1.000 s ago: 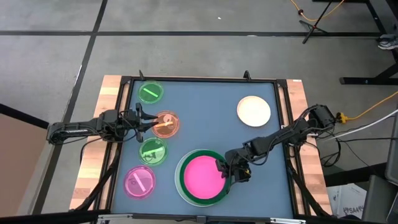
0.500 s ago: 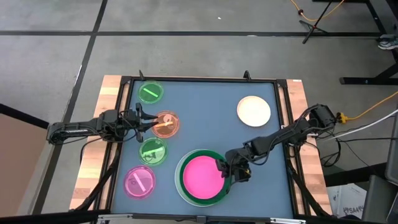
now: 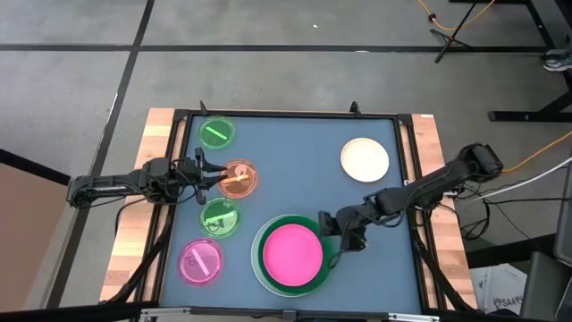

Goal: Stack plastic plates
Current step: Stack the white plate on the pink plate

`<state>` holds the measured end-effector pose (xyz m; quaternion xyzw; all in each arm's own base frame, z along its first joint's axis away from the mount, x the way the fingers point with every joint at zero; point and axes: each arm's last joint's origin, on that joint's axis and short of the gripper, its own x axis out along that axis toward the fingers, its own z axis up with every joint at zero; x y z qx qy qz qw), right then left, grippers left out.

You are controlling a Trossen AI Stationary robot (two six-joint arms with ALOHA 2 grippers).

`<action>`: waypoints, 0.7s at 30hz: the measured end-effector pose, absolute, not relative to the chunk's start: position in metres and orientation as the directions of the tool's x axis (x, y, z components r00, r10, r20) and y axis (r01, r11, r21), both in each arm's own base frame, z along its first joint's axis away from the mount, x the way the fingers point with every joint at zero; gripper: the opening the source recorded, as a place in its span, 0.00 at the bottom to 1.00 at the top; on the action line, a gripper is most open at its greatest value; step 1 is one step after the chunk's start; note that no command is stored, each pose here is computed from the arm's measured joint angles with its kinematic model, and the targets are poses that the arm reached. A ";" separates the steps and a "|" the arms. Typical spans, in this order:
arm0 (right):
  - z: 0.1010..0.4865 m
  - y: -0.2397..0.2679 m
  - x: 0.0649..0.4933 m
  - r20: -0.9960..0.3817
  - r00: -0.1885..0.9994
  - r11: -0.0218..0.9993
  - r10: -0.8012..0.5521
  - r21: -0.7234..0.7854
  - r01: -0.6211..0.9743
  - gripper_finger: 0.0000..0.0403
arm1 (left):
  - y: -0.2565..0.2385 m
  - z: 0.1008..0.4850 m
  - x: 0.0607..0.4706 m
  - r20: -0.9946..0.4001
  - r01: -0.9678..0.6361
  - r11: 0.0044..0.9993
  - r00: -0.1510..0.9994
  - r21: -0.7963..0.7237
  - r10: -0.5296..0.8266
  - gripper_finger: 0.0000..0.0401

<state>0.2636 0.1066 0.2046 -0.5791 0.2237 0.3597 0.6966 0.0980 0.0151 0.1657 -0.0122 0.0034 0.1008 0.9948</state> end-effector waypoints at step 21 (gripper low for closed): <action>0.253 0.029 0.211 -0.748 0.625 0.447 -0.224 -0.649 -0.616 0.19 | 0.015 0.166 0.098 -0.009 -0.201 0.979 0.980 -0.024 0.201 0.28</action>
